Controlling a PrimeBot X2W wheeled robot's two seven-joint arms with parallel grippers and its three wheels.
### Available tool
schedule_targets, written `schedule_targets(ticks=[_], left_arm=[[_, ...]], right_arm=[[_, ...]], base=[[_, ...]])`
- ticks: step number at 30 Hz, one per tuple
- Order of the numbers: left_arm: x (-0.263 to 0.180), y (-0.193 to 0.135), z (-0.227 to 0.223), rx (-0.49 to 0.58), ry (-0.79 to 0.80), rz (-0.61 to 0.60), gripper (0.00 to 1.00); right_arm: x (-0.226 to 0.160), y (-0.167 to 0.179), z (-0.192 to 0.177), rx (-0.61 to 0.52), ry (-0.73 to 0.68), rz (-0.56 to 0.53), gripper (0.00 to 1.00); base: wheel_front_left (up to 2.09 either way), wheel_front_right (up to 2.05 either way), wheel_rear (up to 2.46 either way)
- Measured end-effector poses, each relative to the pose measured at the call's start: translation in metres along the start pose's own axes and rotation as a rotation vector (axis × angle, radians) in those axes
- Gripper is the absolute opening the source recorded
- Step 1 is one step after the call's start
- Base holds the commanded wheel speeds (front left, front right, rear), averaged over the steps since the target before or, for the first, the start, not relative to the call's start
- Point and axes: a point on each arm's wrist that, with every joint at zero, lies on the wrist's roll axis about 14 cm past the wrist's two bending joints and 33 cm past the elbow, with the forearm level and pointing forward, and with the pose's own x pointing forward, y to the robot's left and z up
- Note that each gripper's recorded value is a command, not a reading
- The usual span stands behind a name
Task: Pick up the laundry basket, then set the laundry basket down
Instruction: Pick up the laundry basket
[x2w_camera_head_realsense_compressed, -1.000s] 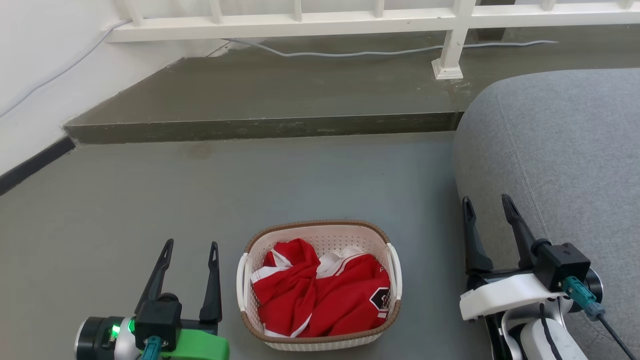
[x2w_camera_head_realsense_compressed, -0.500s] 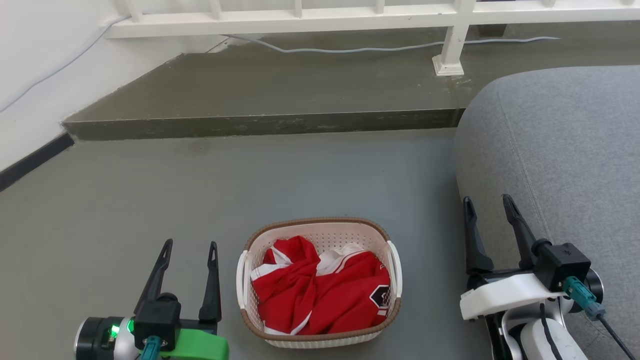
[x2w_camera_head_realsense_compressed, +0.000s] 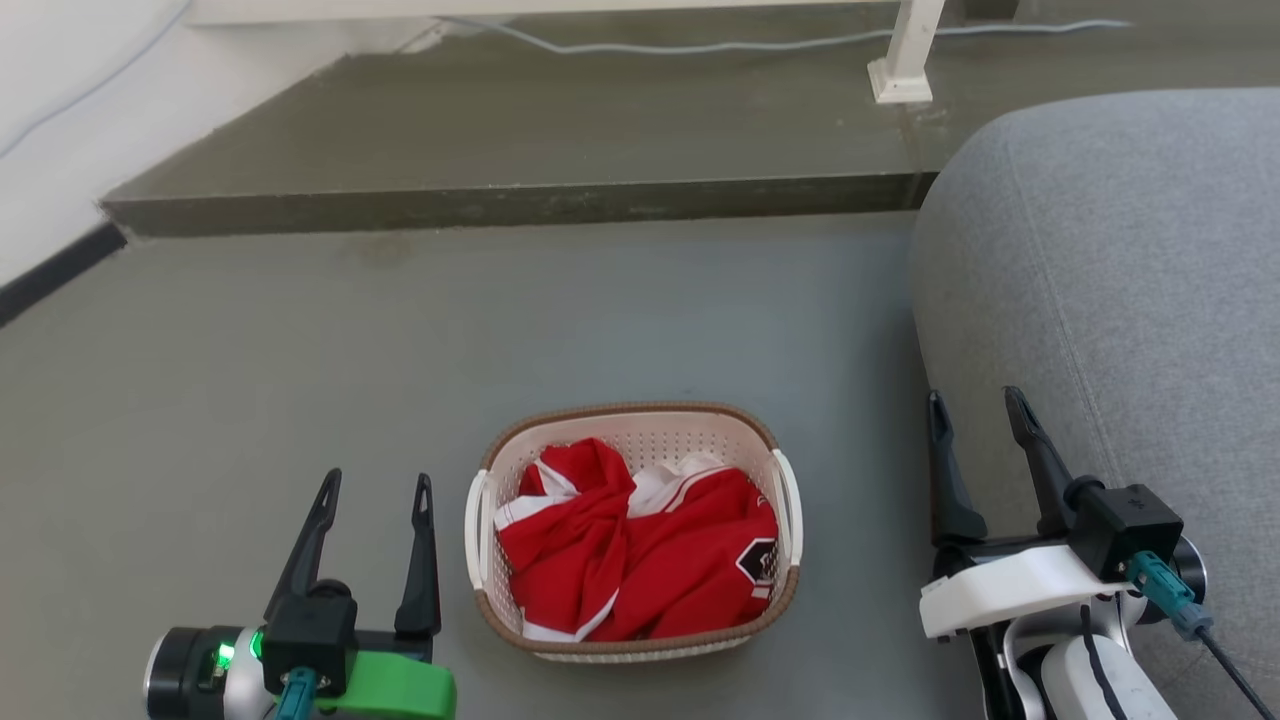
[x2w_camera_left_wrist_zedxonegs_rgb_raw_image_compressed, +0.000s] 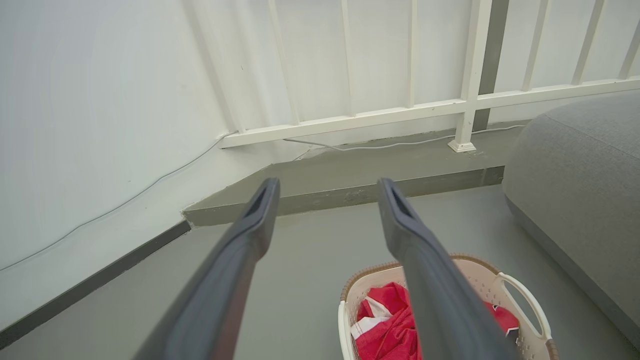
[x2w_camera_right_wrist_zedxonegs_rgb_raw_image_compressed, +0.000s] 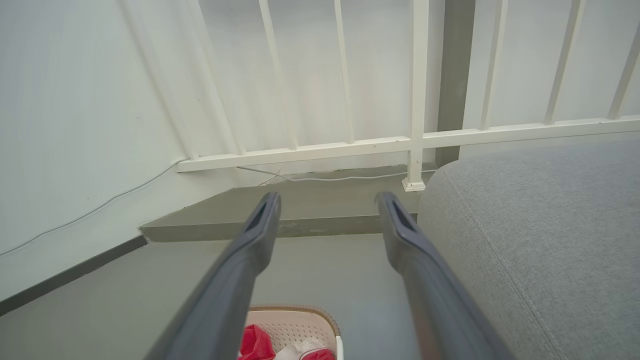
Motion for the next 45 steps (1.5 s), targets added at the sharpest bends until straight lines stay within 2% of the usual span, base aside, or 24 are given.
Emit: schedule_targets(ticks=[9,20,32,45], left_arm=[[0.023,0.001,-0.011,-0.007,0.020,-0.007,1.00],[0.051,0.005,-0.072,-0.063,0.178,-0.013,1.00],[0.078,0.013,-0.146,-0.101,0.350,-0.006,1.00],[0.104,0.022,-0.215,-0.111,0.487,0.006,1.00]], right_arm=[[0.014,-0.007,-0.019,0.009,0.050,-0.018,1.00],[0.047,-0.018,-0.061,0.002,0.149,-0.039,1.00],[0.078,-0.033,-0.133,-0.022,0.313,-0.053,1.00],[0.106,-0.031,-0.219,-0.029,0.482,-0.013,1.00]], base=[[0.00,0.00,0.00],[0.00,0.00,0.00],[0.00,0.00,0.00],[0.00,0.00,0.00]])
